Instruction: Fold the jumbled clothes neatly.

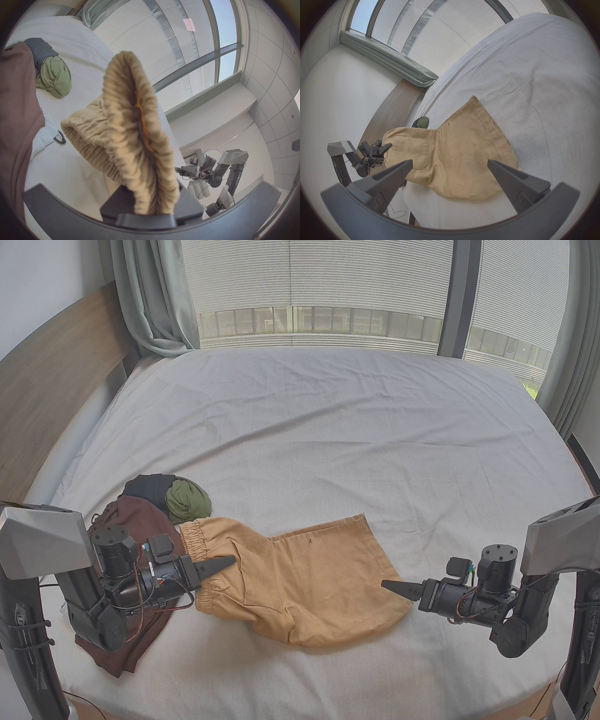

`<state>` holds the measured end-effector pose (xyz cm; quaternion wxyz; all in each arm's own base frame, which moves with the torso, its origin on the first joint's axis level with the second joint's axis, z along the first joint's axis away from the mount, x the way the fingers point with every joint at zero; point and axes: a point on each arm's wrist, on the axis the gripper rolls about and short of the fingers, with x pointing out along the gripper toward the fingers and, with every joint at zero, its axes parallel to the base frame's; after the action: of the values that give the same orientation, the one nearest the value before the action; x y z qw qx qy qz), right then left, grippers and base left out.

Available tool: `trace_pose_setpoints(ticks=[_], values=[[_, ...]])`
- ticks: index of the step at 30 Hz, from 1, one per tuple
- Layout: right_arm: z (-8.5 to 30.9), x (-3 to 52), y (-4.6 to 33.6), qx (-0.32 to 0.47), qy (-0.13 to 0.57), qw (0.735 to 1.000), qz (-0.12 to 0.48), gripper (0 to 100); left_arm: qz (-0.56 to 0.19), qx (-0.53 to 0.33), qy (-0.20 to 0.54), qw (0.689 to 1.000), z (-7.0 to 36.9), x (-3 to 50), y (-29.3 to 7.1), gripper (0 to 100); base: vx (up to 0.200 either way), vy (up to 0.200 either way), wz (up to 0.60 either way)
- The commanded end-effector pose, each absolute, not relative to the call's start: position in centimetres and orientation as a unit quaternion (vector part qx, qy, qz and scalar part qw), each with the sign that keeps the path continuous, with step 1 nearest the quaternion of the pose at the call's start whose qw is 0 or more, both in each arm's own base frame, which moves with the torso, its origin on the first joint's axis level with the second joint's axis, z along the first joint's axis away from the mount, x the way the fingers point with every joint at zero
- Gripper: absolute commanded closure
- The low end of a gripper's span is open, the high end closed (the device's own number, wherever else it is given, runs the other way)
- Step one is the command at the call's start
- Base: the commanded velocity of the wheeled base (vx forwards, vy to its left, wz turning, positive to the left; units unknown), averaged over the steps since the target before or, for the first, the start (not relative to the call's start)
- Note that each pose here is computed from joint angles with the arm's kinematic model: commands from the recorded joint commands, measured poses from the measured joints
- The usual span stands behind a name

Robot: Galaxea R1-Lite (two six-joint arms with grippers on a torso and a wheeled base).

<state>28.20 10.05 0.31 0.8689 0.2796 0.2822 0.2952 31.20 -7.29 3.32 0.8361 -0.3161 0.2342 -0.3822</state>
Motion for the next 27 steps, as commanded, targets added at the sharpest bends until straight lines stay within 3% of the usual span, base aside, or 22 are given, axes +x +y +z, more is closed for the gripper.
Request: trace_pose_setpoints(ticks=[1, 18, 27], values=[[0.8, 28.3, 9.9, 0.281, 0.274, 0.871, 0.296, 0, -0.390, -0.311, 0.230, 0.836, 3.2, 31.6, -8.5, 100, 0.000, 0.000, 0.00], [0.9, 28.4, 9.8, 0.282, 0.269, 0.873, 0.294, 0, -0.414, -0.328, 0.236, 0.816, 2.2, 33.4, -11.7, 100, 0.000, 0.000, 0.00], [1.6, 29.1, 9.3, 0.276, 0.246, 0.882, 0.292, 0, -0.451, -0.323, 0.238, 0.797, 1.3, 34.2, -15.1, 100, 0.000, 0.000, 0.00]])
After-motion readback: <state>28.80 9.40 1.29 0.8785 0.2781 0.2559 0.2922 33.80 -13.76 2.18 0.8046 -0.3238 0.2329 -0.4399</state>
